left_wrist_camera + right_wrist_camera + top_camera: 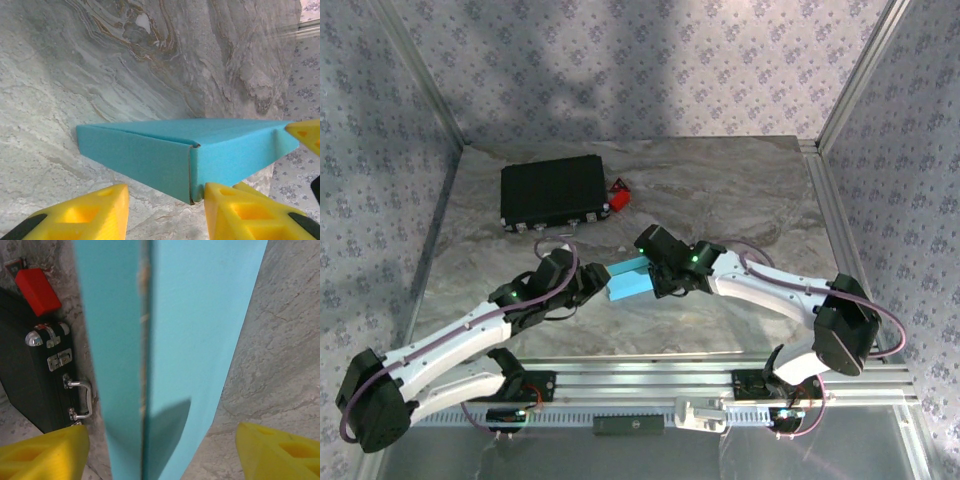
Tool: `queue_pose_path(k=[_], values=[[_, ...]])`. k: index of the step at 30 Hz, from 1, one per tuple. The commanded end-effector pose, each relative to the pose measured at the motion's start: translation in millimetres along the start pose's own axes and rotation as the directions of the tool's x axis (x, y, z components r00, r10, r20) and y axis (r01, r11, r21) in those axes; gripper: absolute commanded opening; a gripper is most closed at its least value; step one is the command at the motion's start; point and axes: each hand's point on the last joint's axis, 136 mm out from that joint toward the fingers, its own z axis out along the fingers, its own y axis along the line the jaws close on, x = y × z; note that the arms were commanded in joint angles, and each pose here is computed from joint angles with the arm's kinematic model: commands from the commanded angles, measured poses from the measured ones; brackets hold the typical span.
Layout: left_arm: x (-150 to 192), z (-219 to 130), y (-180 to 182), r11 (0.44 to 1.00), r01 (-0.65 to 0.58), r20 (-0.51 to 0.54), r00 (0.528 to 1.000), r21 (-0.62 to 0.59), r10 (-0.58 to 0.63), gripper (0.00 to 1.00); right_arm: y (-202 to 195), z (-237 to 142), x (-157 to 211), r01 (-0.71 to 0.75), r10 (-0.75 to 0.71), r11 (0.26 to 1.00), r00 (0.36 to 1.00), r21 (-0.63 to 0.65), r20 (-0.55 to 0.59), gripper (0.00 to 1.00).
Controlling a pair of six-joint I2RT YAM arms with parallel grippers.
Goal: Fold the paper box
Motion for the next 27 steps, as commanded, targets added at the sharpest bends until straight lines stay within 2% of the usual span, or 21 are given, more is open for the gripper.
queue_pose_path(k=[1,8,12,15,17,21,25,27], values=[[7,5,7,1.0,0.003,-0.023,1.0,-0.014,-0.003,0.41,3,-4,-1,-0.002,0.002,1.0,1.0,0.016,0.023,0.8],[5,-2,5,1.0,-0.007,-0.01,1.0,-0.016,0.006,0.41,-1,23,5,-0.034,0.039,0.994,0.998,0.106,-0.041,0.76],[3,-7,3,1.0,-0.013,-0.005,1.0,-0.015,0.013,0.44,-10,29,4,-0.035,0.041,0.992,0.998,0.124,-0.046,0.64],[1,-16,0,1.0,-0.022,0.009,1.0,-0.008,0.022,0.49,-15,22,-5,-0.016,0.018,0.996,0.999,0.093,-0.028,0.58],[-4,-25,-2,1.0,-0.026,0.033,0.999,0.008,0.026,0.51,-17,17,-12,0.026,-0.026,0.999,1.0,0.028,-0.013,0.55],[-8,-38,-8,0.996,-0.053,0.072,0.996,0.077,0.047,0.52,-19,9,-17,0.131,-0.129,0.971,0.991,-0.203,0.023,0.55],[-8,-39,-6,0.992,-0.06,0.086,0.995,0.11,0.05,0.52,-31,10,-18,0.125,-0.122,0.929,0.992,-0.348,0.03,0.55],[-7,-38,-6,0.99,-0.066,0.086,0.995,0.124,0.056,0.52,-20,7,-19,0.106,-0.1,0.887,0.994,-0.45,0.037,0.57]])
